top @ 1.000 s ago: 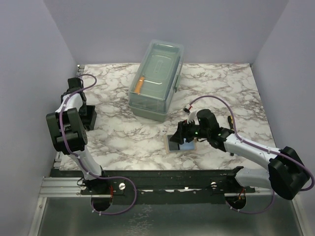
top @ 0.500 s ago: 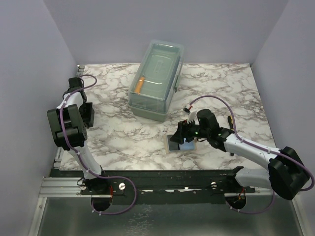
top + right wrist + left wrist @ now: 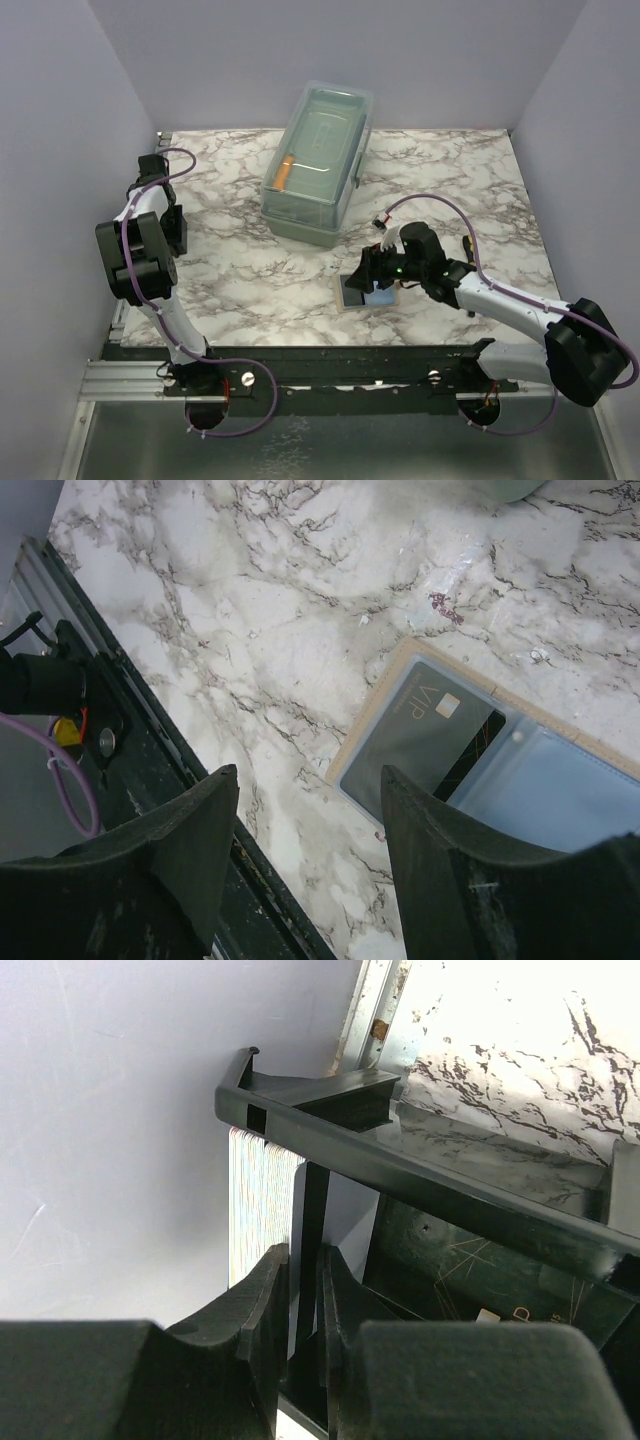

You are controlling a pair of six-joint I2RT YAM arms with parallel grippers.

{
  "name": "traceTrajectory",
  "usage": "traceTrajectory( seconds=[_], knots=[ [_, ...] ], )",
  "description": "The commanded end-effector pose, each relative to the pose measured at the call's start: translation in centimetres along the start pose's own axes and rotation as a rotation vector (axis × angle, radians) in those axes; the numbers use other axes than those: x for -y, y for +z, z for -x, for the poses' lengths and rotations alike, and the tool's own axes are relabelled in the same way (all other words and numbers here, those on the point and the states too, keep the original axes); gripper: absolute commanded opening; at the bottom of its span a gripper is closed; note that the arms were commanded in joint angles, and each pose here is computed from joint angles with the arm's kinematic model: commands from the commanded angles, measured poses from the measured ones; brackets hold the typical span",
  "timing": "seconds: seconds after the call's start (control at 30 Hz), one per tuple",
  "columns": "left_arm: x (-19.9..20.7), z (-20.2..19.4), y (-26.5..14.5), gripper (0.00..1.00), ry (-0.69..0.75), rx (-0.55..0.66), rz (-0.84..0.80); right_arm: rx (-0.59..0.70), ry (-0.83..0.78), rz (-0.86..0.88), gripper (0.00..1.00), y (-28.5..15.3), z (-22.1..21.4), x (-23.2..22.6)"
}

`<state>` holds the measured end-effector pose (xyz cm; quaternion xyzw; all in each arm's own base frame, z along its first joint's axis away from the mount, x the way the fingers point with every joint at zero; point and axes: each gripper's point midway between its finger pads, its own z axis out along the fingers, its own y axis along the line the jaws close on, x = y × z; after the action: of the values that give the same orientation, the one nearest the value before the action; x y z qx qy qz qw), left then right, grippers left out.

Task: Put the credit cards into the card holder
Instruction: Move the storage box to the center of the board.

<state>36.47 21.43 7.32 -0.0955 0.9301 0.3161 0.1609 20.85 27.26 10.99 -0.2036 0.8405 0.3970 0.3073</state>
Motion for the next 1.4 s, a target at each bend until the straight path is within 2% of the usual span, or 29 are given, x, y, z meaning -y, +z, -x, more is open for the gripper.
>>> traceTrajectory(
  seconds=[0.0,0.43,0.63,1.07,1.37],
  knots=[
    [-1.1,0.6,-0.6,0.17,-0.026,0.021,0.019,-0.008,-0.011,-0.016,0.63,-0.1,-0.5,0.2],
    [0.6,-0.6,-1.7,0.0,-0.099,0.024,-0.079,-0.013,-0.006,-0.015,0.63,0.1,-0.6,0.3],
    [0.9,-0.7,-2.4,0.0,-0.127,0.024,-0.113,-0.016,-0.004,-0.015,0.63,0.1,-0.7,0.4],
    [4.4,0.6,-5.1,0.0,-0.269,0.009,-0.356,-0.023,-0.001,-0.012,0.63,0.4,-0.8,0.5],
    [6.8,0.8,-6.4,0.0,-0.306,-0.005,-0.458,-0.026,0.001,-0.007,0.63,0.5,-0.9,0.4]
  ],
)
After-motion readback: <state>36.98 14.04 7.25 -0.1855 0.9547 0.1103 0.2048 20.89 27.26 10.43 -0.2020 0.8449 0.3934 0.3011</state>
